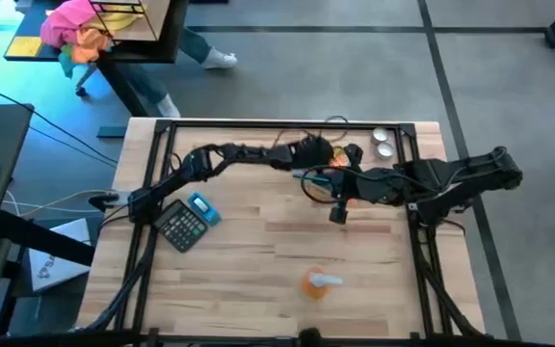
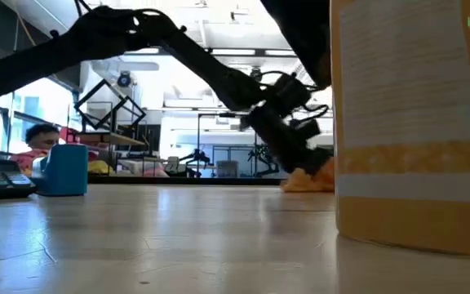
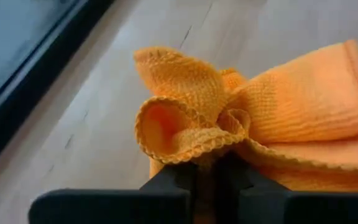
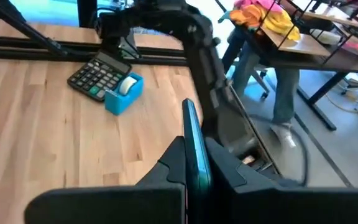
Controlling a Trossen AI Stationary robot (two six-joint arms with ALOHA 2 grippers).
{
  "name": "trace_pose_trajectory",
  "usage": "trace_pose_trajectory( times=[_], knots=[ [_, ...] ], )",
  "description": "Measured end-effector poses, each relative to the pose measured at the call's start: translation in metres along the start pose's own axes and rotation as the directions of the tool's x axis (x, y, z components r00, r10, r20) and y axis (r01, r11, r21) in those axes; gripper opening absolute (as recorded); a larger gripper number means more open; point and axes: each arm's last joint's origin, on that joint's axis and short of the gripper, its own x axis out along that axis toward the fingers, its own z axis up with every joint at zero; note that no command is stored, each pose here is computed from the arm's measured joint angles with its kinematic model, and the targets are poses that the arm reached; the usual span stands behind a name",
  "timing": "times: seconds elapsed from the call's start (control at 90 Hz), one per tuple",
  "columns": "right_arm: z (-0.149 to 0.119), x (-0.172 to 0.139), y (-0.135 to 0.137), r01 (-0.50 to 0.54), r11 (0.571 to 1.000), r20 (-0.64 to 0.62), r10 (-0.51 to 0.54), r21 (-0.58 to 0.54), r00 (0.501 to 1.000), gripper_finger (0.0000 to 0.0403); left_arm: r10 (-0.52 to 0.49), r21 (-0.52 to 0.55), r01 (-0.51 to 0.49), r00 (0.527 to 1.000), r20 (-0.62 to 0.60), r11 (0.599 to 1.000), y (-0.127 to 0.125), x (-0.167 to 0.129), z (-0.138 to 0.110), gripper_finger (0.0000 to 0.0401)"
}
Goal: Apply microfiber cloth
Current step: Wipe the blue phone with the orange microfiber cloth
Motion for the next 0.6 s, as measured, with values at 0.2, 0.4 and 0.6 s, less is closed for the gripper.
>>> trace_pose_trajectory(
  times=[0.2, 0.4, 0.6],
  knots=[
    [0.000, 0.000, 0.000, 0.008, 0.999, 0.001, -0.008, -0.039, 1.000, 0.0000, -0.038, 0.095, 0.054, 0.986, -0.160, 0.994, 0.001, -0.017, -0.005, 0.0001],
    [-0.001, -0.003, 0.006, -0.046, 0.998, -0.004, 0.046, -0.035, 0.999, 0.0000, -0.076, 0.087, 0.089, 0.987, -0.143, 0.992, 0.003, -0.020, -0.002, 0.0000],
    [-0.001, -0.004, 0.007, -0.054, 0.997, -0.003, 0.054, -0.058, 0.999, 0.0000, -0.182, -0.037, 0.180, 0.981, -0.068, 0.983, -0.016, -0.023, 0.005, 0.0000]
  ],
)
